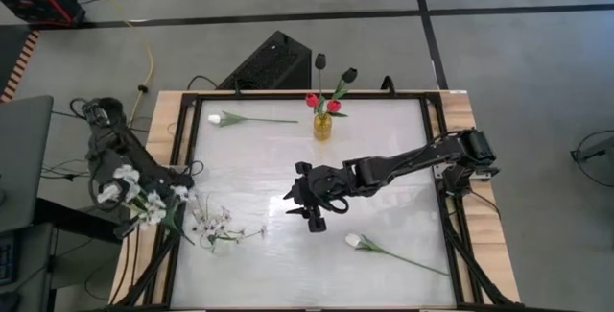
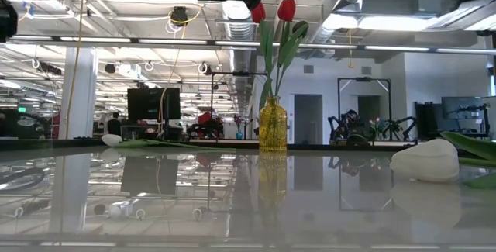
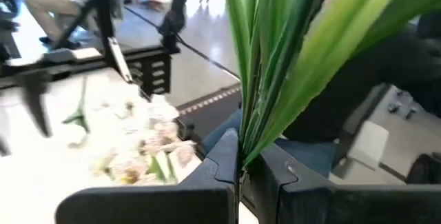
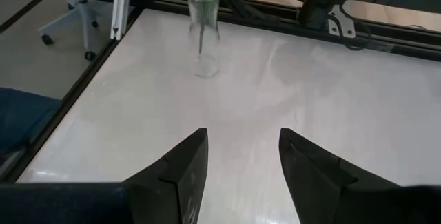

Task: Sort flowers into vase by color
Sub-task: Put the white flowers into the transparent vase

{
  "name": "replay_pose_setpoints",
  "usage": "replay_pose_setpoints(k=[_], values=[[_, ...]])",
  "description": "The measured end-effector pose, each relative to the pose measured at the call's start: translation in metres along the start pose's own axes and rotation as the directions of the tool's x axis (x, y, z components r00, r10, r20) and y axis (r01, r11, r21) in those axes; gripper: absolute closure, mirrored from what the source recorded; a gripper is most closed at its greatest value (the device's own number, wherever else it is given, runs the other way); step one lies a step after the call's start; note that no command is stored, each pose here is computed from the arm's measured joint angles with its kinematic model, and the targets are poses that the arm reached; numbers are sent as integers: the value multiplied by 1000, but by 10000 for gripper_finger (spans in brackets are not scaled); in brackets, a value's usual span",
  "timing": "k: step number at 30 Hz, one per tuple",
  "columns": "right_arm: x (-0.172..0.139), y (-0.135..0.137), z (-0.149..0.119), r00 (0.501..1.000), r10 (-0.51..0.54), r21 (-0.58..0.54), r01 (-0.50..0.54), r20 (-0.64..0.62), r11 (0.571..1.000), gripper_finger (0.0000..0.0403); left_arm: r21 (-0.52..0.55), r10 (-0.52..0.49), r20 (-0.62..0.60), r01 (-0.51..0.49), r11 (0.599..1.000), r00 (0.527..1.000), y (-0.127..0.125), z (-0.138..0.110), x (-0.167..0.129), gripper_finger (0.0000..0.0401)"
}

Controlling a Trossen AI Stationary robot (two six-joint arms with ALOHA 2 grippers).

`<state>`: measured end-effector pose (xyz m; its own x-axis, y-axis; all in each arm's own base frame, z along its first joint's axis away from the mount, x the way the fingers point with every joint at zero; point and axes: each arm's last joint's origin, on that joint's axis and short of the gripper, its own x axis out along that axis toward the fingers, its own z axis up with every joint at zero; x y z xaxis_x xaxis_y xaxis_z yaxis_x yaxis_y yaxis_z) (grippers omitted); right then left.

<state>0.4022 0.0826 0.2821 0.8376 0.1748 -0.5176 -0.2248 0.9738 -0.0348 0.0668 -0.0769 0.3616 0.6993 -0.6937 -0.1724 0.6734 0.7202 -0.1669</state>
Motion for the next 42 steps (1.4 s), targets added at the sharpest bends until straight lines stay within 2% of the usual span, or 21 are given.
replay_pose_setpoints(k=[9, 14, 17, 21, 26, 32, 42], values=[[0, 9, -2, 1000, 20, -14, -20, -22, 1000, 200, -69, 78, -22, -79, 994, 997, 4, -8, -16, 401], [0, 14, -2, 999, 30, -20, -30, -23, 999, 200, -52, 78, -47, -81, 995, 996, 4, -13, -13, 401], [0, 17, -3, 999, 35, -23, -36, -37, 999, 200, -59, 63, -62, -66, 996, 996, 6, -26, -8, 401], [0, 19, -4, 998, 39, -26, -41, -43, 999, 200, -66, 39, -41, -42, 997, 998, 6, -40, -4, 401], [0, 19, -4, 998, 41, -23, -42, -43, 999, 200, -72, 59, -35, -61, 996, 998, 9, -52, -7, 401], [-1, 23, -4, 998, 47, -22, -48, -43, 999, 200, -46, 73, -8, -73, 996, 997, 11, -56, -12, 401], [-1, 23, -4, 998, 47, -19, -48, -43, 999, 200, -30, 72, -5, -72, 997, 997, 13, -80, 7, 401]])
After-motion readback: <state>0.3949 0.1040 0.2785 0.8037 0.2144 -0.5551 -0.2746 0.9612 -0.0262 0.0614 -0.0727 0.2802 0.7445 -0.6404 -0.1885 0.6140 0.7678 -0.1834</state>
